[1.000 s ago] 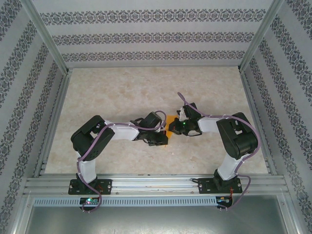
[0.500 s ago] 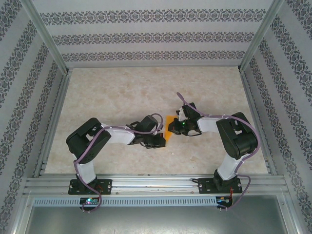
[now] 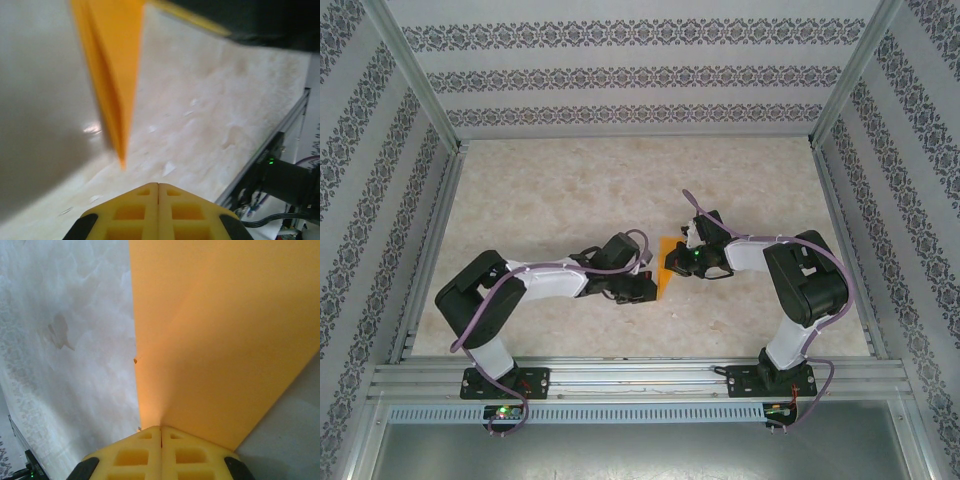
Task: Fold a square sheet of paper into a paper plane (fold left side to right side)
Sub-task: Fold the wing for the fifth time at the center of the table.
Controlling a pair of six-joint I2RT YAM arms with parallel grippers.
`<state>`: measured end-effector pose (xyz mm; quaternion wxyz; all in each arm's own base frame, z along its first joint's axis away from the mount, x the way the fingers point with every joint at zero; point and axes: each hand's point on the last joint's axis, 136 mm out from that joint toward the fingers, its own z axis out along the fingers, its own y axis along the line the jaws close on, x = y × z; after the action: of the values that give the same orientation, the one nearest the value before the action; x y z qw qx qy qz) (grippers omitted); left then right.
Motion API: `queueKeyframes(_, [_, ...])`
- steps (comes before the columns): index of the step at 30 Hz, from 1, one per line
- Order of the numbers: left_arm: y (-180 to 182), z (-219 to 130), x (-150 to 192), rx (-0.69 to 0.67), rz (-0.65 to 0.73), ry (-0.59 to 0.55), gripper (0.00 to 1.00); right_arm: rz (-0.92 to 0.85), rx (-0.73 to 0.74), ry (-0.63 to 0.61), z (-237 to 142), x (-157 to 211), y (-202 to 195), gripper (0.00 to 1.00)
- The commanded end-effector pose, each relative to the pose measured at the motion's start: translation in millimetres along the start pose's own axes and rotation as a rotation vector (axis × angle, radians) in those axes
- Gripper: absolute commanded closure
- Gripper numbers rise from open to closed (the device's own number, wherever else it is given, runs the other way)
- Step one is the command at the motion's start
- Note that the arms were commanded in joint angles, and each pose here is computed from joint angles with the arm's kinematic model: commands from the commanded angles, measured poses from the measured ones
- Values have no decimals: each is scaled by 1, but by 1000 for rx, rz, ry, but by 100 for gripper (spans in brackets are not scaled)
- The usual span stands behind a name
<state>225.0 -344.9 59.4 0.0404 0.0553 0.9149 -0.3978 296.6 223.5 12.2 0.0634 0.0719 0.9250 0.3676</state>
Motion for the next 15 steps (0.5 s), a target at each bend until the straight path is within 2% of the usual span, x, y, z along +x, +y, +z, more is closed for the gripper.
queueKeyframes(1, [-11, 2, -8, 18, 33, 23, 99, 95, 246, 82, 10, 36, -66, 100])
queueKeyframes(15, [-11, 33, -45, 34, 61, -13, 100, 97, 245, 83, 10, 35, -66, 100])
